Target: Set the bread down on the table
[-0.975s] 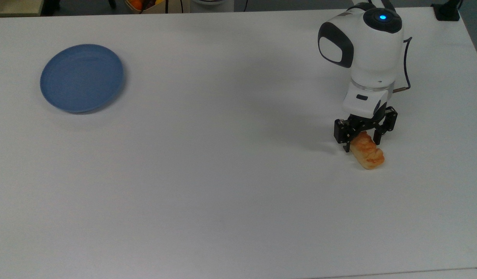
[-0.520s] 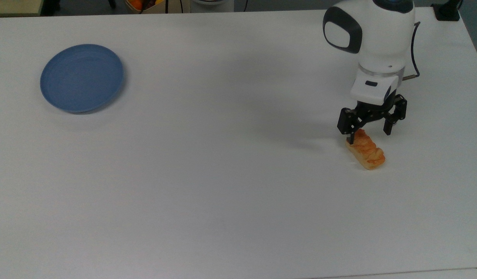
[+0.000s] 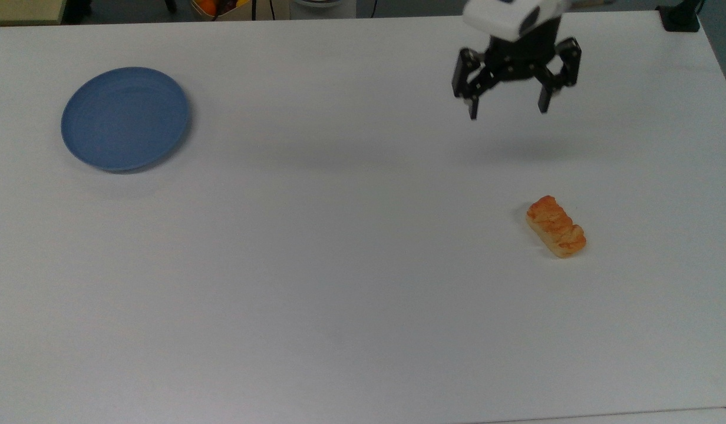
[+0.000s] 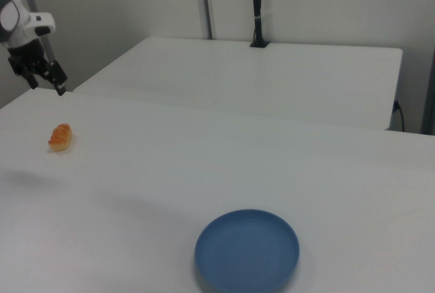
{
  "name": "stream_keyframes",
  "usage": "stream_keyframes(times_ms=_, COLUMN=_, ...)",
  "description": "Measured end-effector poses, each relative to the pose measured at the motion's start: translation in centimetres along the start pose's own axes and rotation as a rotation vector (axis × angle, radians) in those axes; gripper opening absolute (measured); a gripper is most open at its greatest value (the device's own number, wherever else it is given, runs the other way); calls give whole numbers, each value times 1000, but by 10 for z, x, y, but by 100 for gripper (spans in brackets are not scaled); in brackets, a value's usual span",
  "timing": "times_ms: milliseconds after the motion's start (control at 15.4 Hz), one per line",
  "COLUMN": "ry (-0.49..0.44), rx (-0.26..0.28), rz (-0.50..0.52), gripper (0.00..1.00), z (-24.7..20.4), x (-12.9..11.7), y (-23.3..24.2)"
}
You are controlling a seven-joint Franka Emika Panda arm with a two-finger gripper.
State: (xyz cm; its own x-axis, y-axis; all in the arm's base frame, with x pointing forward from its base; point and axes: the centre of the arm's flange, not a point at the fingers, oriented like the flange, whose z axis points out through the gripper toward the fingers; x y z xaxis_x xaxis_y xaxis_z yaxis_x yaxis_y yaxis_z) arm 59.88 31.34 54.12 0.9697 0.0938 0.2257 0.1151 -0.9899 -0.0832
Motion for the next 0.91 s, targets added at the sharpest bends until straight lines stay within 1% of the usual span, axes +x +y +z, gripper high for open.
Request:
stream_keyframes(times_ms=130, ry=-53, rx=13, rz=72, gripper=100, z=-45, x=-13, y=36)
stream_keyframes(times_ms=195, ry=-74, rx=9, rz=104, gripper=100, z=-68, x=-19, y=56)
stream_keyframes(times_ms=390, ry=-109, rx=-21, rz=182, gripper=100, z=-122, x=-40, y=107)
stream_keyframes(times_ms=520, ry=-116, rx=-40, rz=230, gripper=100, z=-148, x=-53, y=136)
stream_keyframes(times_ms=650, ry=-125, rx=-58, rz=280, gripper=100, z=-162, x=-64, y=166)
stream_keyframes(times_ms=780, ry=-155, rx=-77, rz=319, gripper=100, z=-165, x=-74, y=194)
stream_keyframes(times_ms=910, ry=-180, rx=-83, rz=321, gripper=100, z=-159, x=-77, y=224)
